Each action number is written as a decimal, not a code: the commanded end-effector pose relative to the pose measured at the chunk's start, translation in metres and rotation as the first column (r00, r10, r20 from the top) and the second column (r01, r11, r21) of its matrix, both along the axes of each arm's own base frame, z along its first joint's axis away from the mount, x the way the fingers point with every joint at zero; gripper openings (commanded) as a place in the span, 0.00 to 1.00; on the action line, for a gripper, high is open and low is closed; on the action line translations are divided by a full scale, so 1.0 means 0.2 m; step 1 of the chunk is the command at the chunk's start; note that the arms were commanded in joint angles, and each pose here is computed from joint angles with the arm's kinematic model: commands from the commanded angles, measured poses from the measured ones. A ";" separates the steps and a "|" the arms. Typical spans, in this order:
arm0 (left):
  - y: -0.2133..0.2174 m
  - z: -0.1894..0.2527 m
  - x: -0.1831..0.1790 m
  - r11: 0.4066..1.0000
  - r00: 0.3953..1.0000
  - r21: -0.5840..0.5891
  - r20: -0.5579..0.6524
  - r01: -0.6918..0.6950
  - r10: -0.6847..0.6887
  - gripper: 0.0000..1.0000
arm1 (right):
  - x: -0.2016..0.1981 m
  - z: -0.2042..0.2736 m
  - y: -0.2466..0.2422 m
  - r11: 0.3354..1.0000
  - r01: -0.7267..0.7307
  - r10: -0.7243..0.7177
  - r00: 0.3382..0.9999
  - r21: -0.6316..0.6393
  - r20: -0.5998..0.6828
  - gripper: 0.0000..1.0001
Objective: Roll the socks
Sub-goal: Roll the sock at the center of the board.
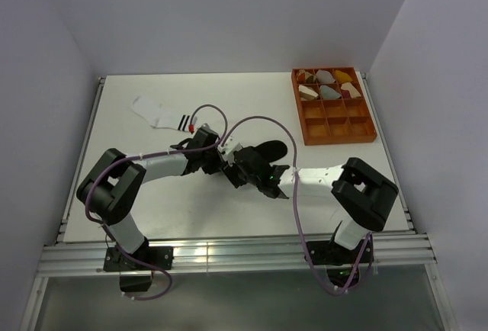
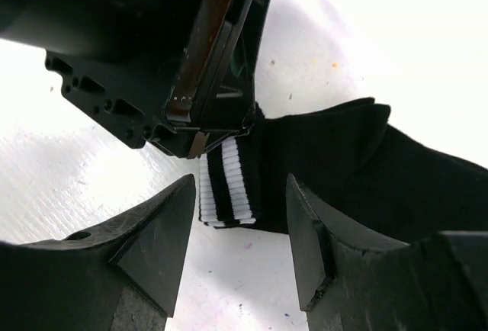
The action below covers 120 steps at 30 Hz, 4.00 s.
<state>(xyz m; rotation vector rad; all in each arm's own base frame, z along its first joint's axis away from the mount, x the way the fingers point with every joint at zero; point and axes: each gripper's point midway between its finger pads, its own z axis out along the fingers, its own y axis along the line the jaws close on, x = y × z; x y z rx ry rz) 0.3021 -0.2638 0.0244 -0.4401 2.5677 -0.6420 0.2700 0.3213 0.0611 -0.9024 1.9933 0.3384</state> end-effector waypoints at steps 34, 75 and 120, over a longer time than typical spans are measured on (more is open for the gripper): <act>0.01 -0.08 -0.10 0.999 0.995 0.034 -0.093 0.043 -0.040 0.00 | 0.01 0.02 0.05 0.995 0.068 -0.064 0.997 -0.070 0.049 0.57; 0.08 0.04 -0.02 0.997 0.998 -0.060 -0.033 -0.055 0.053 0.41 | -0.13 -0.20 0.01 0.999 0.027 -0.034 0.952 -0.027 -0.306 0.00; -0.25 -0.15 0.04 0.787 0.778 -0.141 -0.123 0.601 -0.616 0.53 | -0.09 -0.18 -0.06 0.994 0.051 -0.010 0.918 0.094 -0.397 0.00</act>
